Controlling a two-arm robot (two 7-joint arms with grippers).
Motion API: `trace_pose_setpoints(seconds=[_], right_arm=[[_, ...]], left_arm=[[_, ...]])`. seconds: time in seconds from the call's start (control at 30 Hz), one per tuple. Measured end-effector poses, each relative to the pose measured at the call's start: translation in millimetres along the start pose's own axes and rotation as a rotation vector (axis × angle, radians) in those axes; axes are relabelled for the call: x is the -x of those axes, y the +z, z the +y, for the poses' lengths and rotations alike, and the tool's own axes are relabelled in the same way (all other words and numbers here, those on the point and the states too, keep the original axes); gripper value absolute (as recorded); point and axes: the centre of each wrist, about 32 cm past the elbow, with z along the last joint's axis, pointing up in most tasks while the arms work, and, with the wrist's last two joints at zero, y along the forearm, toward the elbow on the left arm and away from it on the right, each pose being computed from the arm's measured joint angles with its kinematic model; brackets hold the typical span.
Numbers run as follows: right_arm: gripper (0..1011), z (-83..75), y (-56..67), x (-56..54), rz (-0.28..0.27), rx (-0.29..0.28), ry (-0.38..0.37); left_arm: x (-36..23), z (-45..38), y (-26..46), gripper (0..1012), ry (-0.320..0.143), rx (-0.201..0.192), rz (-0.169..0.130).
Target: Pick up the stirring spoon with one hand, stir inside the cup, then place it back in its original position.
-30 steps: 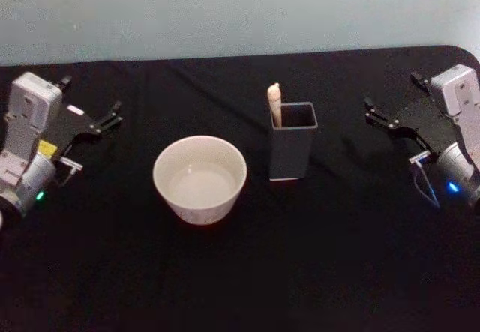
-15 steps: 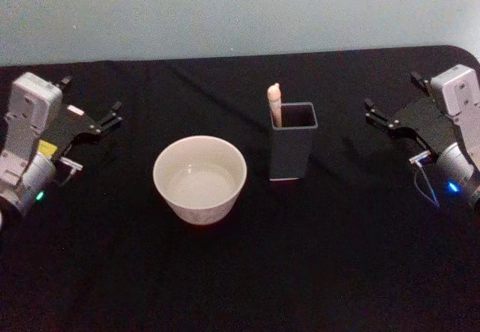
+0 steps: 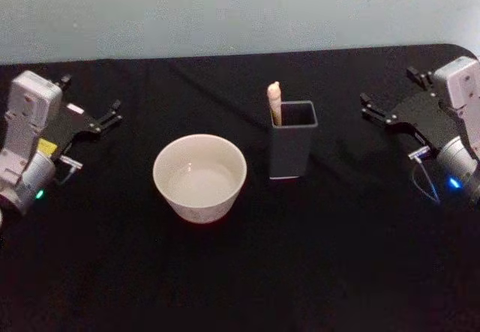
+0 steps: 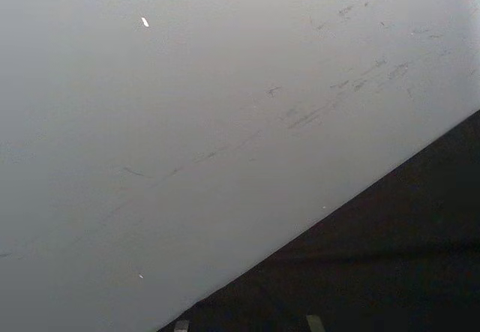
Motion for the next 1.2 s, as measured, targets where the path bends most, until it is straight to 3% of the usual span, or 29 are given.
trace_pose_setpoints(seconds=[0.33,0.63,0.97,1.2], right_arm=[[1000,-7.2,27.1,-0.1,0.095,-0.016,0.083],[1000,-12.3,54.9,6.0,0.205,0.011,0.246],[1000,-6.9,67.4,24.8,0.222,0.014,0.345],[1000,8.6,69.1,39.8,0.222,0.011,0.374]], left_arm=[[0.0,0.0,0.0,1001,0.000,0.000,0.000],[0.0,0.0,0.0,1001,0.000,0.000,0.000],[0.0,0.0,0.0,1001,0.000,0.000,0.000],[0.0,0.0,0.0,1001,0.000,0.000,0.000]])
